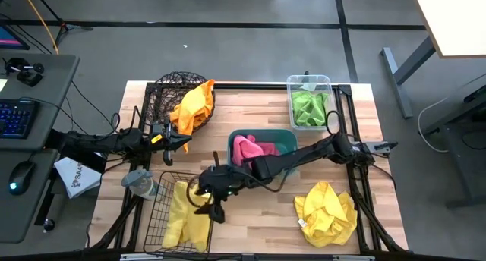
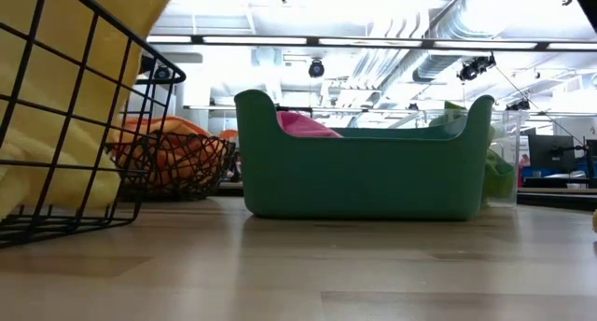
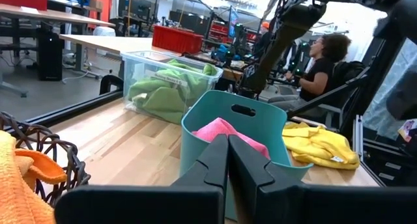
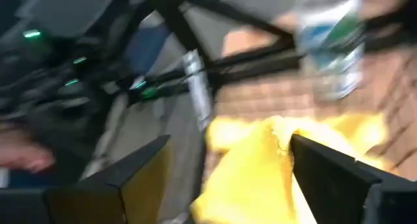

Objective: Sort microfiber towel by color & place in baskets
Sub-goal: Put the yellow microfiber cloth into the bottom black wire basket

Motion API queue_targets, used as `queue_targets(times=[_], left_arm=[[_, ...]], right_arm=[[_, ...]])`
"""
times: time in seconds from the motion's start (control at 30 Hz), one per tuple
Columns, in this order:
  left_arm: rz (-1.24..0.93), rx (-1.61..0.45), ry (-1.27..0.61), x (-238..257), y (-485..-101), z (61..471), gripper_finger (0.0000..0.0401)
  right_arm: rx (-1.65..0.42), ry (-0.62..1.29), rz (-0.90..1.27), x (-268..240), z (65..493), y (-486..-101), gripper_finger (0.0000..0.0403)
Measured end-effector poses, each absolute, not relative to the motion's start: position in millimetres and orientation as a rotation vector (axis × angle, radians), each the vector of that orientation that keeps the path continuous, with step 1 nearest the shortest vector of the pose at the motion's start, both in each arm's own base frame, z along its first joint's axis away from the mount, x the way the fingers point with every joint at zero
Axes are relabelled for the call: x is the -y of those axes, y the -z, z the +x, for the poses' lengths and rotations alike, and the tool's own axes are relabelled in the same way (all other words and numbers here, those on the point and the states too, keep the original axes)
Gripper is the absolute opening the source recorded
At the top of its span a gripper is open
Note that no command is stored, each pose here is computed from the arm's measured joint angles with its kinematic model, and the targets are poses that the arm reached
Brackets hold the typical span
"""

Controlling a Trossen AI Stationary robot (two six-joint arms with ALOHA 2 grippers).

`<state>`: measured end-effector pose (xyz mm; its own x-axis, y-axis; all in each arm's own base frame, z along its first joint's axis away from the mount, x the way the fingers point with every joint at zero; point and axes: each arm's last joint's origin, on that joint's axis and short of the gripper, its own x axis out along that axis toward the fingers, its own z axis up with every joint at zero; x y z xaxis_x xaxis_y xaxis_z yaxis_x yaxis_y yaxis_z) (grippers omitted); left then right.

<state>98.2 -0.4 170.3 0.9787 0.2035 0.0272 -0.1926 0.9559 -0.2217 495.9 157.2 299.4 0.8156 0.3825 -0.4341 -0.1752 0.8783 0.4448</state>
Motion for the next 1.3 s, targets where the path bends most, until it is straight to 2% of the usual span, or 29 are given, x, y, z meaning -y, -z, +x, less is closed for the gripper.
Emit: queue_targets(times=[0.13, 0.23, 0.5, 0.6, 0.7, 0.9, 1.1, 1.2, 1.3], left_arm=[[-0.22, 0.049, -0.201, 0.4, -170.2, 98.2, 0.0], [-0.22, 0.05, -0.201, 0.4, -170.2, 98.2, 0.0], [-0.219, 0.049, -0.202, 0.4, -170.2, 98.2, 0.0], [-0.22, 0.05, -0.201, 0.4, -170.2, 98.2, 0.0], [-0.22, 0.05, -0.201, 0.4, -170.3, 98.2, 0.0], [-0.22, 0.05, -0.202, 0.4, -170.3, 98.2, 0.0], [-0.22, 0.05, -0.202, 0.4, -170.3, 98.2, 0.0], [-0.22, 0.05, -0.201, 0.4, -170.3, 98.2, 0.0], [-0.22, 0.05, -0.202, 0.4, -170.3, 98.2, 0.0]], right_arm=[[-0.704, -0.431, 0.536, -150.9, 491.9, -296.9, 0.0306], [-0.769, -0.425, 0.492, -148.1, 490.2, -287.3, 0.0307], [-0.4, -0.544, 0.502, -152.8, 505.3, -318.9, 0.0307], [-0.416, -0.544, 0.486, -151.0, 505.3, -317.0, 0.0307], [-0.566, -0.548, 0.463, -145.8, 495.5, -312.9, 0.0307], [-1.033, -0.531, 0.288, -153.2, 440.1, -306.8, 0.0307], [-1.29, -0.4, 0.075, -181.3, 372.4, -304.5, 0.0307], [-1.406, -0.308, 0.115, -189.1, 330.5, -281.3, 0.0307], [-1.492, -0.166, 0.256, -189.1, 274.6, -255.9, 0.0307]])
